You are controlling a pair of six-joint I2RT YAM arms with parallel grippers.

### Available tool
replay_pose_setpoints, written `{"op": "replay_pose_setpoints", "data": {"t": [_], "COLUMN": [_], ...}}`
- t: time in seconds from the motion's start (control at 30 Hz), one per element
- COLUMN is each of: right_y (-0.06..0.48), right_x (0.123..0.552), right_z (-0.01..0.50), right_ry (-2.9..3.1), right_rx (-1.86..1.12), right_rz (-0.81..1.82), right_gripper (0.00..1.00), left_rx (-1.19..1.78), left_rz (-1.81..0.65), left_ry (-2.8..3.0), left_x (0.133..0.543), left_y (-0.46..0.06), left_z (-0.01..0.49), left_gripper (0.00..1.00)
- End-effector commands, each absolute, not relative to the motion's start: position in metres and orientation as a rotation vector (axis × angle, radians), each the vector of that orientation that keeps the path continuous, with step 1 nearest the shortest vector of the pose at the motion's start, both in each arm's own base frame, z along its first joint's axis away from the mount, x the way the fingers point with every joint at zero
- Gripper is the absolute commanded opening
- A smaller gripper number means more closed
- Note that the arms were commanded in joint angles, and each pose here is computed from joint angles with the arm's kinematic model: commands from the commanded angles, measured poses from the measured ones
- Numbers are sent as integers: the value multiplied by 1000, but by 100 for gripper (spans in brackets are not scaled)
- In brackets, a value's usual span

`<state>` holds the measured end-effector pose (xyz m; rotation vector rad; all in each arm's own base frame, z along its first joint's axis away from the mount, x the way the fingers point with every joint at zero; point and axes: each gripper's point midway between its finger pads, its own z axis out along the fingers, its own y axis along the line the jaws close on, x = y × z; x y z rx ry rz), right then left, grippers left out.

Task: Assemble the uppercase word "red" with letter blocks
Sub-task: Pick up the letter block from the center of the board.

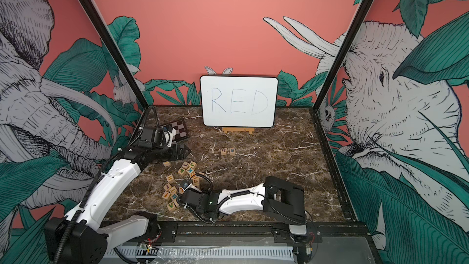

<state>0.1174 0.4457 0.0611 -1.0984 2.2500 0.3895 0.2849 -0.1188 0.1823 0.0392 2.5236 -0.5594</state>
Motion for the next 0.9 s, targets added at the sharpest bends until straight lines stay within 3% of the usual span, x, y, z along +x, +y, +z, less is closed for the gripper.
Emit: {"op": "replay_pose_setpoints", "data": {"t": [0.0, 0.87], "right_y": [452, 451], "right_x": [115, 108], "right_z": [78, 42], "right_ry": [2205, 2293], "right_rx": [-1100, -1124], "right_rz": [414, 366], "right_gripper": [66, 58], "left_rx": [40, 40], "left_rz": [-535, -529], "left_ry": [2511, 2502], "left_x": [283, 283], "left_y": [-114, -113], "left_z": [187, 189], "left_gripper": [85, 86]}}
